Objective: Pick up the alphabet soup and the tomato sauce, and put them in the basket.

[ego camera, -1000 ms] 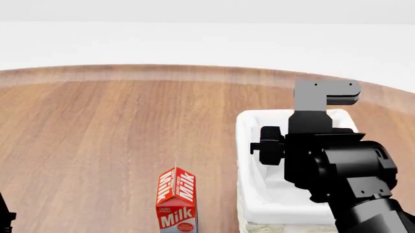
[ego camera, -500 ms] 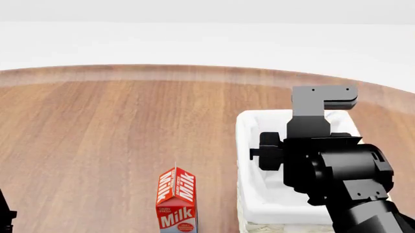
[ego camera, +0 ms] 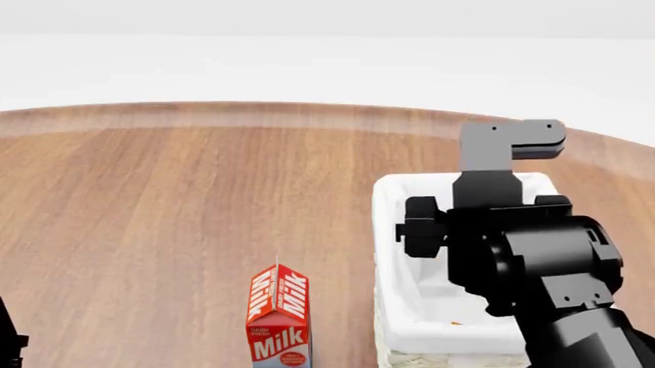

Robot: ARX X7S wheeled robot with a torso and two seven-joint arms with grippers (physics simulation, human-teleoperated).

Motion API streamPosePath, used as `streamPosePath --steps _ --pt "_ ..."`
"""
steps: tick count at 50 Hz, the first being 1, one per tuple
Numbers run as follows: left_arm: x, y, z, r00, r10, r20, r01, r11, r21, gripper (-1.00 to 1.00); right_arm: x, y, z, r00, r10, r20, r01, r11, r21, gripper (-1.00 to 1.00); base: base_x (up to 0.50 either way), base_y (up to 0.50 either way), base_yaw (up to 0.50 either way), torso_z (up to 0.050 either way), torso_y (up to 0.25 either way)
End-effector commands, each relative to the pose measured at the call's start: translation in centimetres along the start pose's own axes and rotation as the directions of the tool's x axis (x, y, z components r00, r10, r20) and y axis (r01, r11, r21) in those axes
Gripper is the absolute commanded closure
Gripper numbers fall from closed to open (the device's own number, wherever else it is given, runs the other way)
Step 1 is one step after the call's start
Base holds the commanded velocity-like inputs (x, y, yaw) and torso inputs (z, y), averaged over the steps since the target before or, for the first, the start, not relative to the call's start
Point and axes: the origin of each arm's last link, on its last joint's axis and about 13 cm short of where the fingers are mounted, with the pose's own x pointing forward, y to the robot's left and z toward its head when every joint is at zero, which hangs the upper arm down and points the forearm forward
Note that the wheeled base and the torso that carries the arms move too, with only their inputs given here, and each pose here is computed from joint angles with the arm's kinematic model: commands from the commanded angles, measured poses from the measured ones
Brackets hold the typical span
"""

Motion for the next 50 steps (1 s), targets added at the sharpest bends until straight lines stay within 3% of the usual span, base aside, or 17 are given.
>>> streamPosePath --steps 1,13,28,34,41,43,47,50 --pt "0.0 0.0 0.0 1.000 0.000 -0.002 0.000 1.000 0.000 -1.00 -1.9 -0.1 2.3 0.996 0.036 0.082 -0.035 0.999 -0.011 -1.00 0.00 0.00 0.00 0.000 0.000" --pt "0.2 0.0 0.0 1.000 0.001 0.001 -0.001 1.000 0.000 -1.00 -5.8 -1.2 6.2 0.977 0.085 0.195 -0.076 0.996 -0.052 -1.00 0.00 0.00 0.00 0.000 0.000" --pt "0.3 -0.2 0.1 1.000 -0.004 0.002 0.004 1.000 0.001 -1.00 -9.8 -2.8 6.7 0.941 0.208 0.267 -0.157 0.967 -0.199 -1.00 0.00 0.00 0.00 0.000 0.000" --pt "0.4 -0.2 0.1 1.000 -0.005 0.003 0.005 1.000 0.001 -1.00 -12.1 -1.9 5.7 0.903 0.328 0.277 -0.235 0.918 -0.320 -1.00 0.00 0.00 0.00 0.000 0.000" --pt "0.2 -0.1 0.1 1.000 -0.003 0.003 0.003 1.000 0.002 -1.00 -14.1 -1.3 4.6 0.860 0.430 0.275 -0.309 0.867 -0.390 -1.00 0.00 0.00 0.00 0.000 0.000" --pt "0.3 -0.1 0.1 1.000 -0.002 0.004 0.002 1.000 0.001 -1.00 -14.8 -1.2 4.0 0.831 0.491 0.261 -0.363 0.835 -0.413 -1.00 0.00 0.00 0.00 0.000 0.000" --pt "0.3 -0.2 0.1 1.000 -0.005 0.003 0.005 1.000 0.000 -1.00 -15.9 -1.0 2.9 0.806 0.539 0.245 -0.383 0.790 -0.480 -1.00 0.00 0.00 0.00 0.000 0.000" --pt "0.5 -0.2 0.1 1.000 -0.005 0.005 0.006 1.000 -0.001 -1.00 -16.4 -0.8 2.0 0.799 0.552 0.240 -0.384 0.774 -0.503 -1.00 0.00 0.00 0.00 0.000 0.000"
